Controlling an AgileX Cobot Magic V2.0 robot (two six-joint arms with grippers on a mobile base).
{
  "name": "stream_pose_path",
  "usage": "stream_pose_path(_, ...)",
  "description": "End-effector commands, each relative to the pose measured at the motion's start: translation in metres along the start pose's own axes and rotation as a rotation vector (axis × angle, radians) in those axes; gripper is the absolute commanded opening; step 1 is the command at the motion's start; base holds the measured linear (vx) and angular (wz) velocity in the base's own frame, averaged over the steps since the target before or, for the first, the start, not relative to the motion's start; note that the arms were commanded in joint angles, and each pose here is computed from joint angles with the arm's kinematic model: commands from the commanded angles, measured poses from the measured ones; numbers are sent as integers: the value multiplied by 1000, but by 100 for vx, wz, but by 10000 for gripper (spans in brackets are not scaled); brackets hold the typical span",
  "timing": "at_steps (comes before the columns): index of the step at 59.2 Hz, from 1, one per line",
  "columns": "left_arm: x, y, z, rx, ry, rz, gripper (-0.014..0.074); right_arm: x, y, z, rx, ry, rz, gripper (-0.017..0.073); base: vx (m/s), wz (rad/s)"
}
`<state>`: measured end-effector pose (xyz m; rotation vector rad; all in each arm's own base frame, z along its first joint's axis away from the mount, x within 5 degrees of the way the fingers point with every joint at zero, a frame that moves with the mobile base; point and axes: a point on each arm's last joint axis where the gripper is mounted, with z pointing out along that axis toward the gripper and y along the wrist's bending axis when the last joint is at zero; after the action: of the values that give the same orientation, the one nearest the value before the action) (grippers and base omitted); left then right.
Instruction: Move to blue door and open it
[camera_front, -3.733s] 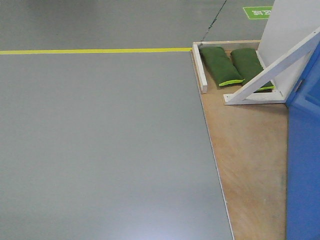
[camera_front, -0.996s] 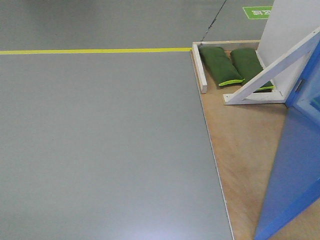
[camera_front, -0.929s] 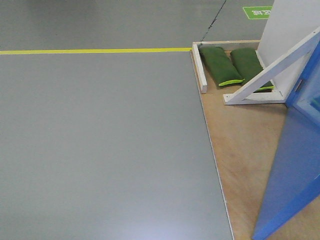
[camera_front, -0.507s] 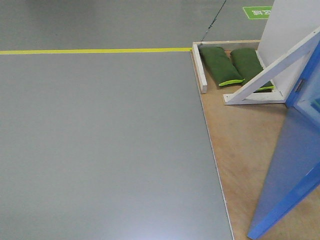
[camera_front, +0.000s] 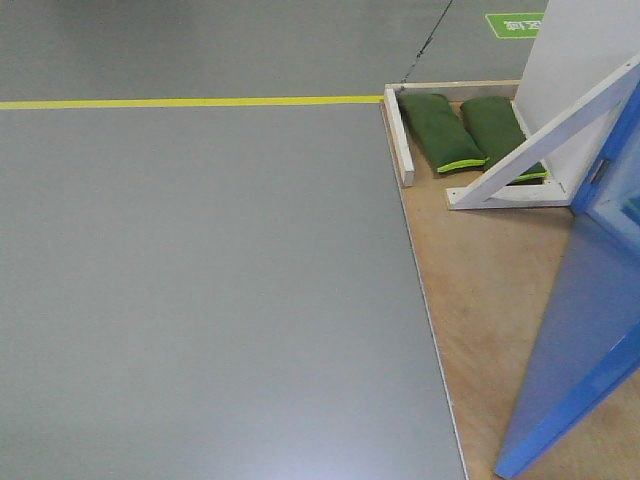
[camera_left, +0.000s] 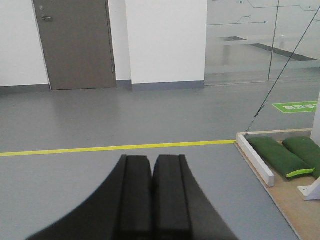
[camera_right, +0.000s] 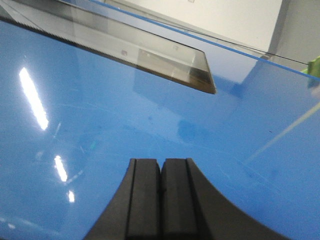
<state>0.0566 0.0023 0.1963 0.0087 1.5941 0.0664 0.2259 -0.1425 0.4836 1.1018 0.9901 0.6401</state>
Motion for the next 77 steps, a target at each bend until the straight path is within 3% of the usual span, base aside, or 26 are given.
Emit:
stream_pose_path(1, -17, 0, -3, 1, -124, -8, 73, 22, 26, -10, -82, 148, 3, -1, 0, 0)
stream_pose_path(21, -17, 0, -3, 1, -124, -8, 73, 66, 35, -5, -120, 300, 25, -1, 0, 0)
stream_pose_path(40, -17, 0, -3, 1, -124, -8, 73, 113, 14, 29, -59, 357, 56, -1, 0, 0)
stream_pose_path(55, -17, 0, -3, 1, -124, -8, 73, 124, 1, 52, -19, 340, 52, -1, 0, 0)
stream_pose_path(77, -17, 0, -3, 1, -124, -8, 73, 124, 37, 93, -138, 339, 60, -1, 0, 0)
